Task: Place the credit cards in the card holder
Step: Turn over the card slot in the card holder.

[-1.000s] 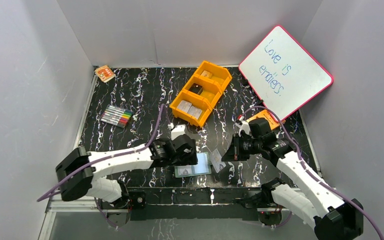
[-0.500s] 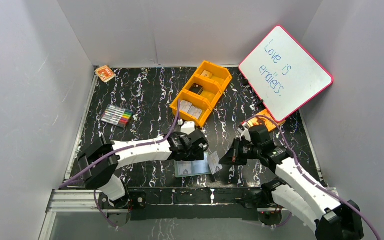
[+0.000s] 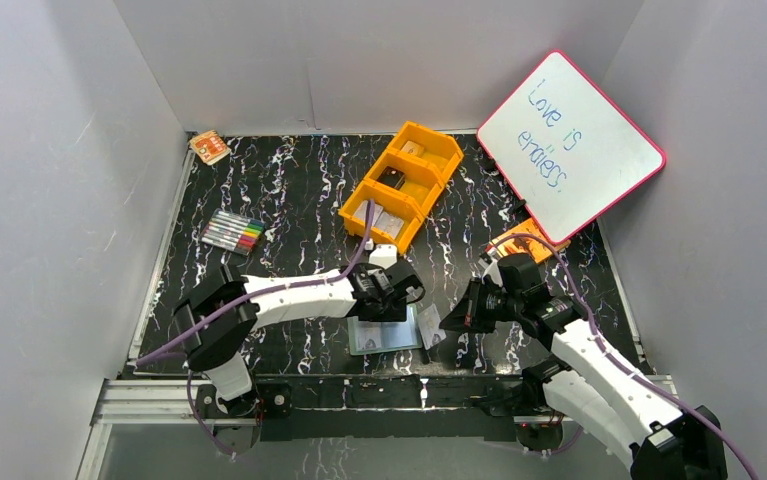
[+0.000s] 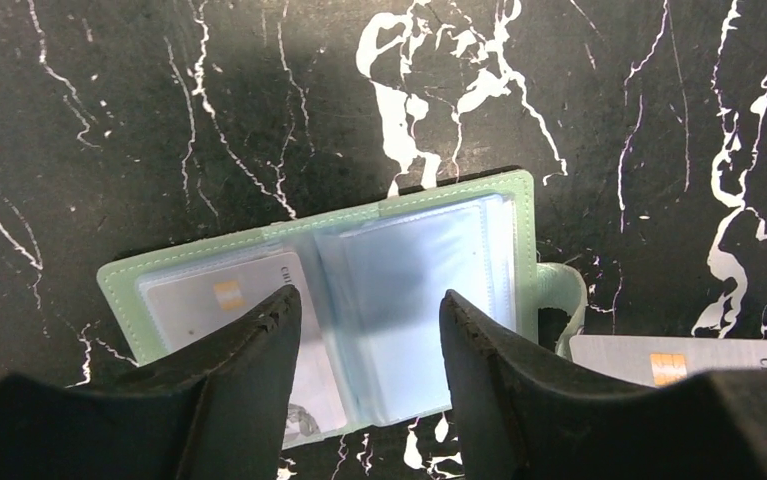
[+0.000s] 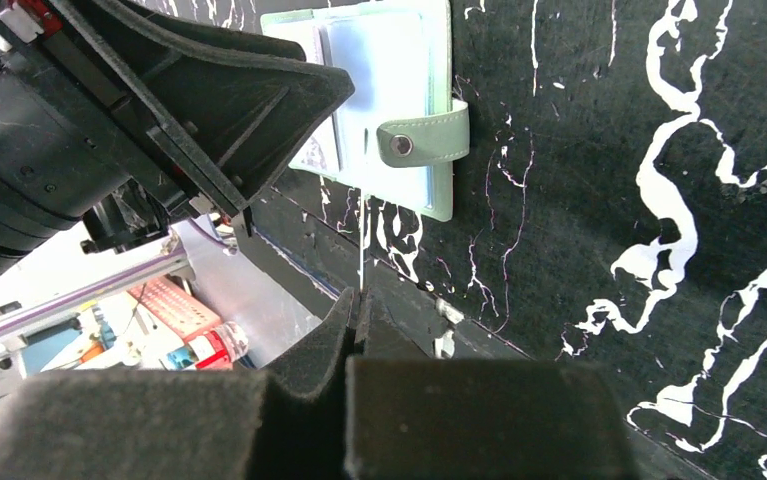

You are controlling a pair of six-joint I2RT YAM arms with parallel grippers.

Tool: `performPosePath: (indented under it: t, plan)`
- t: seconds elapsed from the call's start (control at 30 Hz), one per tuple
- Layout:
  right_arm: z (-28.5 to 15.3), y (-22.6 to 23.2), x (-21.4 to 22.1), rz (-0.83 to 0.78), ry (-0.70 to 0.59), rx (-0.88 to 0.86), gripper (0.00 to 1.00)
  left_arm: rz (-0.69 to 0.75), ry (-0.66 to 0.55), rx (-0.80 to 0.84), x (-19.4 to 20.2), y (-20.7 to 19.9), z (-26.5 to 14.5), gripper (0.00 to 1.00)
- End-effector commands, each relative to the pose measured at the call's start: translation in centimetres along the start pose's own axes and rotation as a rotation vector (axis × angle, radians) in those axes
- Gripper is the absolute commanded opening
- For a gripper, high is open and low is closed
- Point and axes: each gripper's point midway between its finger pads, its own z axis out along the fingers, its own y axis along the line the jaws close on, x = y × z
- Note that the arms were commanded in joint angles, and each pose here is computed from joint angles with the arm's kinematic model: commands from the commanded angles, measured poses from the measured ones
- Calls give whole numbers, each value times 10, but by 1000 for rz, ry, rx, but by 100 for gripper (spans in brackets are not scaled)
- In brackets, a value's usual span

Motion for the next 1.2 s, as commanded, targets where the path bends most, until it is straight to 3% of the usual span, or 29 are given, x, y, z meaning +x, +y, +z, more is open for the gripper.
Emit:
performPosePath:
  t: [0.0, 0.27, 0.67, 1.17]
  plan:
    - [-8, 13, -11, -85, -37, -16, 0, 27, 3, 42, -5, -16, -4, 50]
    - [-7, 11, -8, -94, -25, -20, 0, 56, 48, 3, 10, -7, 9, 42]
    - [-2, 10, -3, -152, 32, -37, 0, 64, 63, -64, 21, 15, 14, 2]
    - [12, 5, 1, -145, 93, -60, 0, 40, 65, -69, 27, 24, 13, 0]
